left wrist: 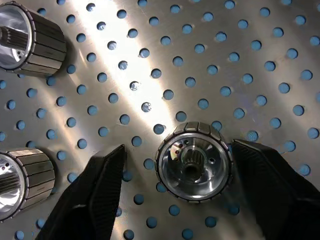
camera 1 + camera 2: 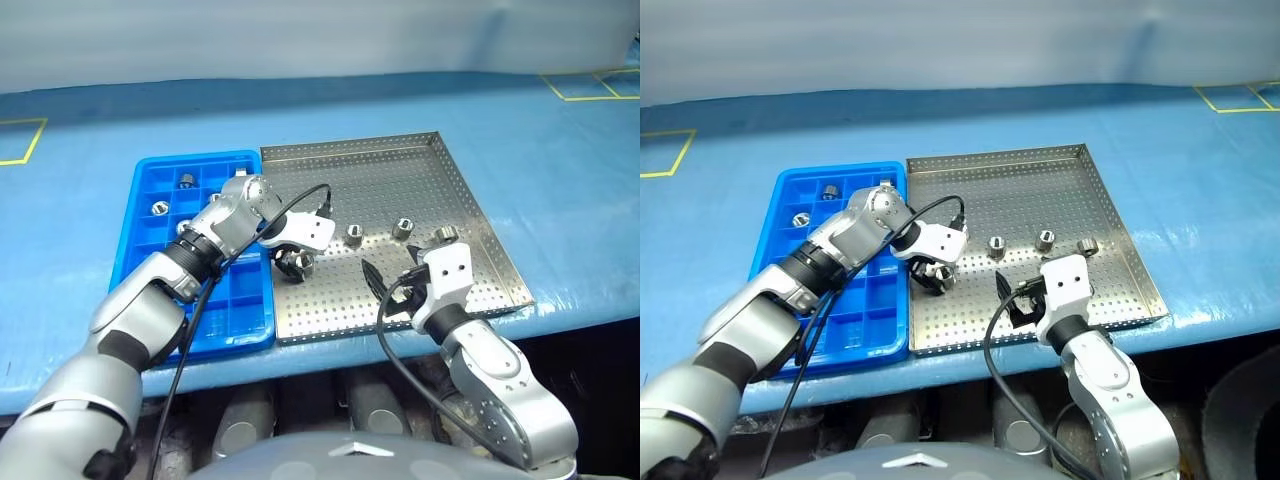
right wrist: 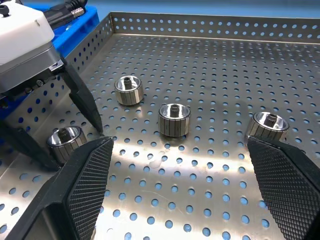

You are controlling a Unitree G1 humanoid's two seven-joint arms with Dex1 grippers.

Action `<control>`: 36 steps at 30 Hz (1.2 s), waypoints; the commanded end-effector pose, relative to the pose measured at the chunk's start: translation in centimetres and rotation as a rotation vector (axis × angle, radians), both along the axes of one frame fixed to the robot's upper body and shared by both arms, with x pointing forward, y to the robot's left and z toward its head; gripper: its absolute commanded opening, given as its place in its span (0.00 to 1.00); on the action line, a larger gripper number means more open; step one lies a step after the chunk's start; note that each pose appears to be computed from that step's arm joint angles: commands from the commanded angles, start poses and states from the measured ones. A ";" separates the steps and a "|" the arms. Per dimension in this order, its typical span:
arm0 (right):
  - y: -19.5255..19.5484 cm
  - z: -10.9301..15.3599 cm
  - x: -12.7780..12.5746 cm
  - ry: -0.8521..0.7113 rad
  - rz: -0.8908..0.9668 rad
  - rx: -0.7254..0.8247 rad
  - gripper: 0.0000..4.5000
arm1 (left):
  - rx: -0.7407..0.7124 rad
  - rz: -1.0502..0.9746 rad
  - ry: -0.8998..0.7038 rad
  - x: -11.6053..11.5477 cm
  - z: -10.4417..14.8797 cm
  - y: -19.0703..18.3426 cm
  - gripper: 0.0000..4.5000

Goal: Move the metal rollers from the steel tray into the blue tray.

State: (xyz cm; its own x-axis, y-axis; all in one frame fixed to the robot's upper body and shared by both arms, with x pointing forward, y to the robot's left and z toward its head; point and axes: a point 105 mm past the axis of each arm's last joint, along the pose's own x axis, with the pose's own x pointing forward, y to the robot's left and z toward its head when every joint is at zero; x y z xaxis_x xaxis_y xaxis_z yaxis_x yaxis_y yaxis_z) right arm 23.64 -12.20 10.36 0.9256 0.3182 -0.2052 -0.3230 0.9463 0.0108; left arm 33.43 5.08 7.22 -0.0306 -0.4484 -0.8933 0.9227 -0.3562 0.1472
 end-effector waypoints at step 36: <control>9.1 2.2 3.4 -0.108 0.389 -0.012 1.00 | -0.165 1.126 -0.608 -2.9 5.6 20.7 0.39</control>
